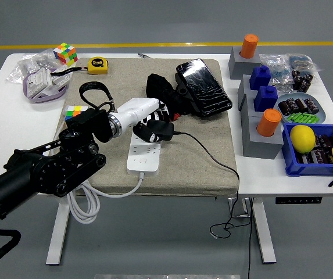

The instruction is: Pull the plug out and thorw away

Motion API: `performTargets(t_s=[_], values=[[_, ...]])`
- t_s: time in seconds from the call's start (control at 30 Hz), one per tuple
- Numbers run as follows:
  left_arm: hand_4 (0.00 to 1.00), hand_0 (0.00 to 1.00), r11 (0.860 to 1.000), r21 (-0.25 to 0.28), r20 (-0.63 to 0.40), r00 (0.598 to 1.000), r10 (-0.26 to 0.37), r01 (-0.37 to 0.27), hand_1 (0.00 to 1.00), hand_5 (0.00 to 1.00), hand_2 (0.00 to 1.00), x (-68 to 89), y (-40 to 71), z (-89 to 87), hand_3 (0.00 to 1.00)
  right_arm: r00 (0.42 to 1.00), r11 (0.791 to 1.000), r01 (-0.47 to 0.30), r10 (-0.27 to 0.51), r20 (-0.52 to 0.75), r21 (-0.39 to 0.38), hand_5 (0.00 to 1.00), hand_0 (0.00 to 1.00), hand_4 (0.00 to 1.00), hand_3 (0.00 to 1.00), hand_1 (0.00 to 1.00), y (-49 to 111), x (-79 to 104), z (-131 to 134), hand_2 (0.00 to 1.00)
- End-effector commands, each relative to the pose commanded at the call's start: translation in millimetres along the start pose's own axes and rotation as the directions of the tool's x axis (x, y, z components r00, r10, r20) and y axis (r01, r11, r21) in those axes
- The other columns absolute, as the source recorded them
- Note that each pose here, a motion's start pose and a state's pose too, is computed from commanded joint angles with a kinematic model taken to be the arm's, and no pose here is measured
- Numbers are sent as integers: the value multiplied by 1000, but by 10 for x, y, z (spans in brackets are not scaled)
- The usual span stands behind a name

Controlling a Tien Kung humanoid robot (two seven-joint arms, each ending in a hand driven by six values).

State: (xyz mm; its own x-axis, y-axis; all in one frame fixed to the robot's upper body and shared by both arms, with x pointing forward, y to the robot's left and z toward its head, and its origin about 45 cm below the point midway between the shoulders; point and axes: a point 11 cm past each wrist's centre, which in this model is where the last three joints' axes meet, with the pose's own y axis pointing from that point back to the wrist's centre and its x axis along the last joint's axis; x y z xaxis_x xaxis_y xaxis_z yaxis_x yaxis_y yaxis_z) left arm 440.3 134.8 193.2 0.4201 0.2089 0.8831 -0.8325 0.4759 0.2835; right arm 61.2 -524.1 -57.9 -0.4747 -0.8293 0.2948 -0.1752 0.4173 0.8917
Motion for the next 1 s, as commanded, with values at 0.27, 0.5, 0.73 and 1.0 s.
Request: performTargets(t_s=[0.27,0.5,0.73,1.0], values=[[793,367,997,-76,-14,1000,26,-27,453,2,441,48,23,260,562,1000,1000,1,-1,0,-2,477,573,960,565,660,-1,-1,10,670],[804,361,990,-141,-100,995,-30,16,454,2,441,-254,4,518,559,1000,1000,4,-4,-1,2,476,573,960,564,660,-2,-19,-6,671],[817,634,987,-145,-133,987,-90,71,626,2,568,-537,-43,616,604,1000,1000,4,-4,-3,3,476,574,961,565,660,-2,-19,-15,671],[998,848,987,-132,-97,990,-103,89,853,176,825,-569,-67,613,877,1000,1000,5,-5,-1,0,476,573,962,565,660,-2,-18,-2,671]])
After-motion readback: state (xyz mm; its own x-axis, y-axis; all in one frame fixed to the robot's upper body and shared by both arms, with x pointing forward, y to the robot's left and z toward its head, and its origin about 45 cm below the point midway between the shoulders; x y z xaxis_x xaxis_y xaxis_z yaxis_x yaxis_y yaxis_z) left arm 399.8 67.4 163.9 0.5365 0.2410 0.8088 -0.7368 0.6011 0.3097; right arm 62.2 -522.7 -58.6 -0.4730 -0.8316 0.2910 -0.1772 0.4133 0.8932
